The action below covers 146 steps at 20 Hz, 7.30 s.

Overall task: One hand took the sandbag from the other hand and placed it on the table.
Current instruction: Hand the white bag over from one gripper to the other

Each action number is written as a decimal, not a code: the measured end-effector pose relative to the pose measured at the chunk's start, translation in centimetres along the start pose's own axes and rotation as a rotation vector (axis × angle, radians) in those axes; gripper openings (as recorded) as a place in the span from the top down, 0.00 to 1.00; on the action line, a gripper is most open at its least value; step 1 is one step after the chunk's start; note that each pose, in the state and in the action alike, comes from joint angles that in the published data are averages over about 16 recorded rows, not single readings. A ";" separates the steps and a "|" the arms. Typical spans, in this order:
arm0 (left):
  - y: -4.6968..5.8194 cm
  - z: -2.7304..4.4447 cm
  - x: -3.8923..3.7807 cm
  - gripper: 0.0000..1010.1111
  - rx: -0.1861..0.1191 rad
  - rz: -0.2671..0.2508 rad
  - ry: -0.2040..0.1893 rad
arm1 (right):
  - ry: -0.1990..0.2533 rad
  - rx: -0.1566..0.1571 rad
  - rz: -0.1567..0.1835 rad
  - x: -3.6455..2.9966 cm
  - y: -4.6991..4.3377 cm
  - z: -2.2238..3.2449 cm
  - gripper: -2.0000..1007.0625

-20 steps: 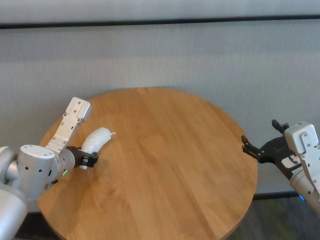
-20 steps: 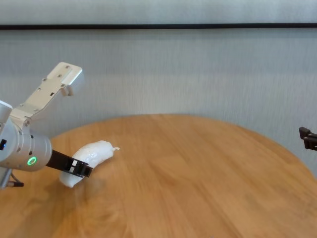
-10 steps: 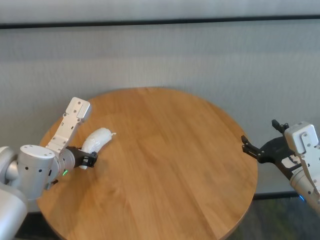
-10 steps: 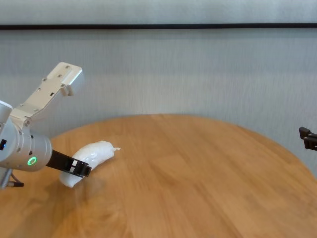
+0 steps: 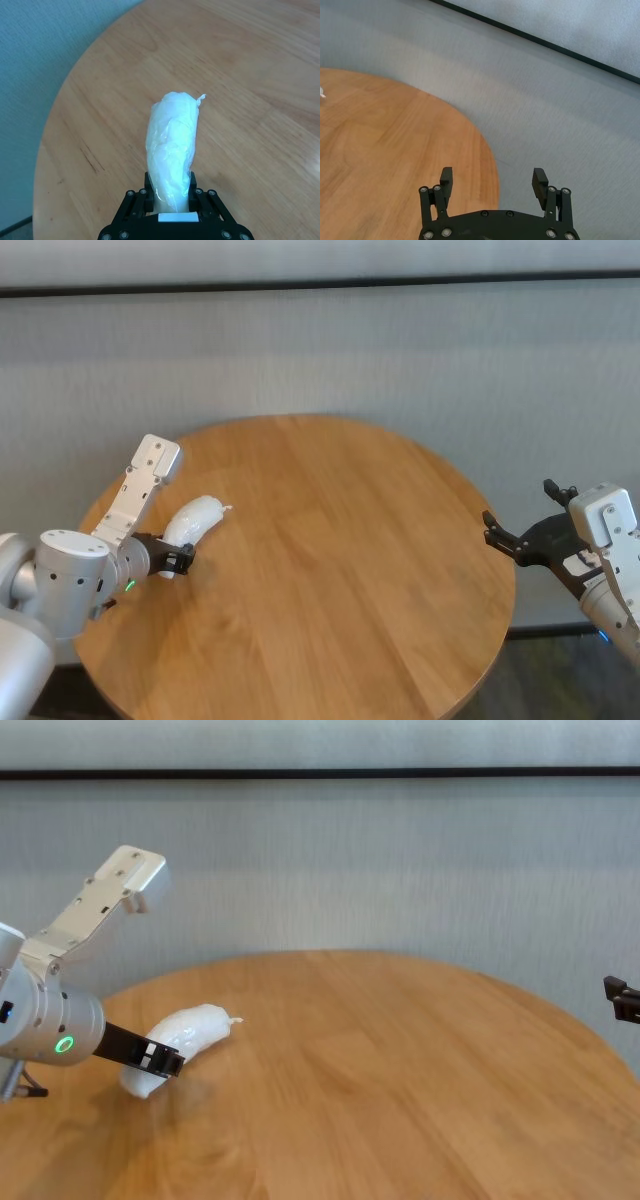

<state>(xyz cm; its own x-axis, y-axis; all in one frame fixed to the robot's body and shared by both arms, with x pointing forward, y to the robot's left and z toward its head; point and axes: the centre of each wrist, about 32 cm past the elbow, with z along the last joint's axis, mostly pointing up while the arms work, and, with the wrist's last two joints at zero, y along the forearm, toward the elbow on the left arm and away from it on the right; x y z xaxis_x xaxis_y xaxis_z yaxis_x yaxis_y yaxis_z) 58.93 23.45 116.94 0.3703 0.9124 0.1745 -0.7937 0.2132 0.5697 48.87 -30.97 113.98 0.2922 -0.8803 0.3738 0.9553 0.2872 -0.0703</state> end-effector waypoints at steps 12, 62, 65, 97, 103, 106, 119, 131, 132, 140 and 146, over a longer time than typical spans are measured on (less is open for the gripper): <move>0.1 -0.06 0.07 0.62 -0.014 -0.010 0.007 | 0.000 0.000 0.000 0.00 0.00 0.00 0.01; 3.0 -0.16 1.37 0.62 -0.447 -0.290 0.071 | 0.000 0.000 0.000 0.00 0.00 0.00 0.01; 3.0 -0.15 1.36 0.62 -0.445 -0.288 0.071 | 0.000 0.000 0.000 0.00 0.00 0.00 0.01; 3.4 0.22 1.45 0.62 -0.472 -0.307 0.060 | 0.000 0.000 0.000 0.00 0.00 0.00 0.01; 4.1 0.75 1.42 0.62 -0.509 -0.347 0.036 | 0.000 0.000 0.000 0.00 0.00 0.00 0.01; 4.6 1.03 1.35 0.62 -0.528 -0.379 0.017 | 0.000 0.000 0.000 0.00 0.00 0.00 0.01; 6.5 1.59 0.61 0.62 -0.581 -0.534 -0.060 | 0.000 0.000 0.000 0.00 0.00 0.00 0.01; 7.5 1.56 -0.43 0.62 -0.581 -0.594 -0.087 | 0.000 0.000 0.000 0.00 0.00 0.00 0.01; 7.6 1.55 -0.49 0.62 -0.580 -0.596 -0.087 | 0.000 0.000 0.000 0.00 0.00 0.00 0.01; 7.6 1.56 -0.66 0.62 -0.571 -0.598 -0.084 | 0.000 0.000 0.000 0.00 0.00 0.00 0.01; 7.6 1.55 -0.63 0.62 -0.571 -0.598 -0.084 | 0.000 0.000 0.000 0.00 0.00 0.00 0.01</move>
<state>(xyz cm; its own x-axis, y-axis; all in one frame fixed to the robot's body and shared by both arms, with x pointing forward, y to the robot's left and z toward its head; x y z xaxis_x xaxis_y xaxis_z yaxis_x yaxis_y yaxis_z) 53.42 23.95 122.40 0.8245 0.5641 0.0441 -0.5656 0.8193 0.0940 48.87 -30.97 113.98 0.2922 -0.8803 0.3738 0.9553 0.2872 -0.0703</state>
